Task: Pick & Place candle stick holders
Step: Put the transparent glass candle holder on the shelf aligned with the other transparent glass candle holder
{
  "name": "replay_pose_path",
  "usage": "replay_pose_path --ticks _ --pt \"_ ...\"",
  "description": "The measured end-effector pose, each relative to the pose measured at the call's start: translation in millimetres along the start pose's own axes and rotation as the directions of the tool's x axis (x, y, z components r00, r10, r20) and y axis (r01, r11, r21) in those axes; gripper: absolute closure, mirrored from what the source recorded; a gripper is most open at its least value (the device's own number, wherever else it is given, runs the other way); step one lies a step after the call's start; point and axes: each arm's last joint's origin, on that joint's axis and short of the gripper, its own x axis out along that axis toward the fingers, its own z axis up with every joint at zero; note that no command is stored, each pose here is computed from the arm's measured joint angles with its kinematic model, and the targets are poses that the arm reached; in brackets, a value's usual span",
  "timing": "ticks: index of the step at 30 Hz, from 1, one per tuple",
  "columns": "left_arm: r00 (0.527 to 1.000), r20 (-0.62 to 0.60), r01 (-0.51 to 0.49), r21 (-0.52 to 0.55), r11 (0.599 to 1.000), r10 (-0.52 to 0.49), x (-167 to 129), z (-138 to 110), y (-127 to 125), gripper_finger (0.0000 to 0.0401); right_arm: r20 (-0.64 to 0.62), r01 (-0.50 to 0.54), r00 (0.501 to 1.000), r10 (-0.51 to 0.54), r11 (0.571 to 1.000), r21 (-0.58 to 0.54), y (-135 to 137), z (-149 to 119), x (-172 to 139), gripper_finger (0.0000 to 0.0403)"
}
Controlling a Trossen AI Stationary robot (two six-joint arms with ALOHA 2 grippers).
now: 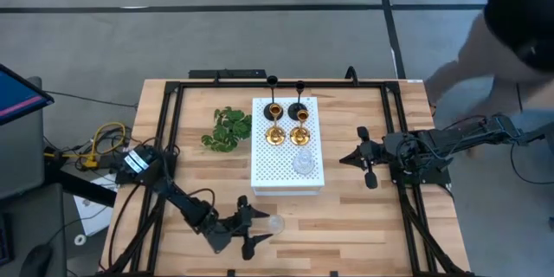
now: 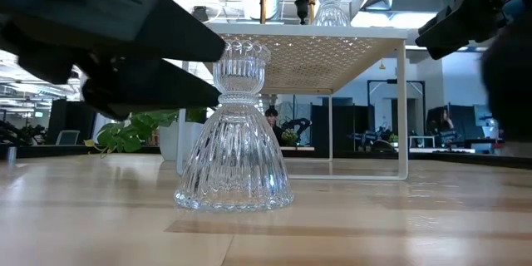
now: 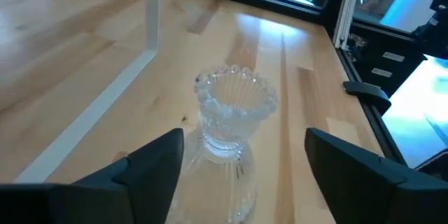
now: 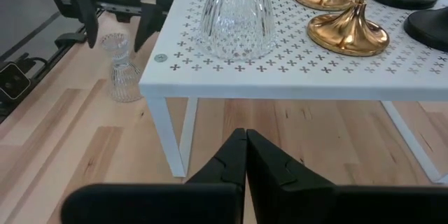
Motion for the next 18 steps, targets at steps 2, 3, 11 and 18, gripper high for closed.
replay_pose_path --ticks 2,3,11,18 --pt "1.0 -0.001 -0.005 -0.003 1.0 0.005 3.1 1.4 2.9 0.0095 0.0 0.0 1.0 0.0 1.0 0.0 0.0 0.0 0.0 0.0402" --pt "1.0 0.001 -0.011 -0.004 1.0 0.011 4.7 2.2 4.5 0.0093 0.0 0.0 1.0 0.0 1.0 0.0 0.0 0.0 0.0 0.0402" --pt "1.0 -0.015 -0.002 -0.014 1.0 0.002 16.3 7.4 15.1 0.0087 -0.016 0.001 1.0 -0.001 1.0 -0.003 -0.1 -1.6 -0.1 0.0402" --pt "1.0 -0.025 0.004 -0.022 1.0 -0.004 24.5 11.5 23.3 0.0086 -0.04 0.003 0.999 -0.003 1.0 -0.003 -0.3 -3.9 -0.1 0.0402"
